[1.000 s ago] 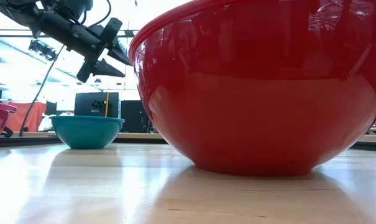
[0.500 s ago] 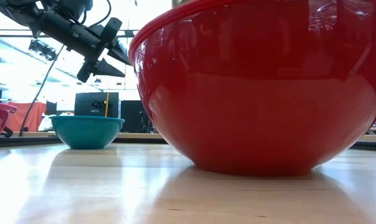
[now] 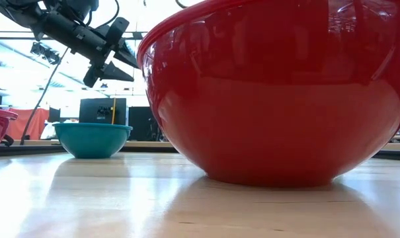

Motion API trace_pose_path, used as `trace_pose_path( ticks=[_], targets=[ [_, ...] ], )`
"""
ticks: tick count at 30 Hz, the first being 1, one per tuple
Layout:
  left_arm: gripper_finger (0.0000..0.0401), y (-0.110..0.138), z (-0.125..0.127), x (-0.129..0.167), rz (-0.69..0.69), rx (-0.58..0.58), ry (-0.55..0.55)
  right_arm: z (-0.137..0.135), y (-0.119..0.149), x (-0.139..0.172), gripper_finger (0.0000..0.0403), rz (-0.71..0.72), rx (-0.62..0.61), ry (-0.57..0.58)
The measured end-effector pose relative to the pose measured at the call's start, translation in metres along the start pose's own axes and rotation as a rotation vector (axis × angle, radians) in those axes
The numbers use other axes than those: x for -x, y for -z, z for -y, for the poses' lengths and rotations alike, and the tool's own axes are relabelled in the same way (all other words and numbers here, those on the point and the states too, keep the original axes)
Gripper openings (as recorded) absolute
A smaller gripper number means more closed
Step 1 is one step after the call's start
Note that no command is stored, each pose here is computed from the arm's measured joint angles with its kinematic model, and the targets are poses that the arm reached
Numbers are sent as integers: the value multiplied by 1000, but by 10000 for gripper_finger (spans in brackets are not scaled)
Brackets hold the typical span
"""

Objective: Nest bowls inside each other
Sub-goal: Stack the green bowl on top of the orange bowl

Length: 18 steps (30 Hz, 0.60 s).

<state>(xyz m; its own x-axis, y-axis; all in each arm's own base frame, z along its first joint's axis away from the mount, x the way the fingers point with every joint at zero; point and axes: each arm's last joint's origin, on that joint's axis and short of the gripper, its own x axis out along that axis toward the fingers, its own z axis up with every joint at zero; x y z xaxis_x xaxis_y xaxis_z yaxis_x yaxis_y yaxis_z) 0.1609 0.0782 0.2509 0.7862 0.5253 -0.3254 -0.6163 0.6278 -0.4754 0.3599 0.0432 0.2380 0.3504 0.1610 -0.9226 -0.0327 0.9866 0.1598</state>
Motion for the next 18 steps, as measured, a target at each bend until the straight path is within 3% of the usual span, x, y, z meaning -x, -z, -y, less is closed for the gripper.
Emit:
trace_pose_path(
  ticks=[11, 18],
  targets=[
    [217, 1, 0, 0, -10, -26, 4, 3, 1, -12, 37, -43, -5, 25],
    [217, 1, 0, 0, -14, -27, 5, 3, 2, -15, 70, -58, -7, 29]
  ],
)
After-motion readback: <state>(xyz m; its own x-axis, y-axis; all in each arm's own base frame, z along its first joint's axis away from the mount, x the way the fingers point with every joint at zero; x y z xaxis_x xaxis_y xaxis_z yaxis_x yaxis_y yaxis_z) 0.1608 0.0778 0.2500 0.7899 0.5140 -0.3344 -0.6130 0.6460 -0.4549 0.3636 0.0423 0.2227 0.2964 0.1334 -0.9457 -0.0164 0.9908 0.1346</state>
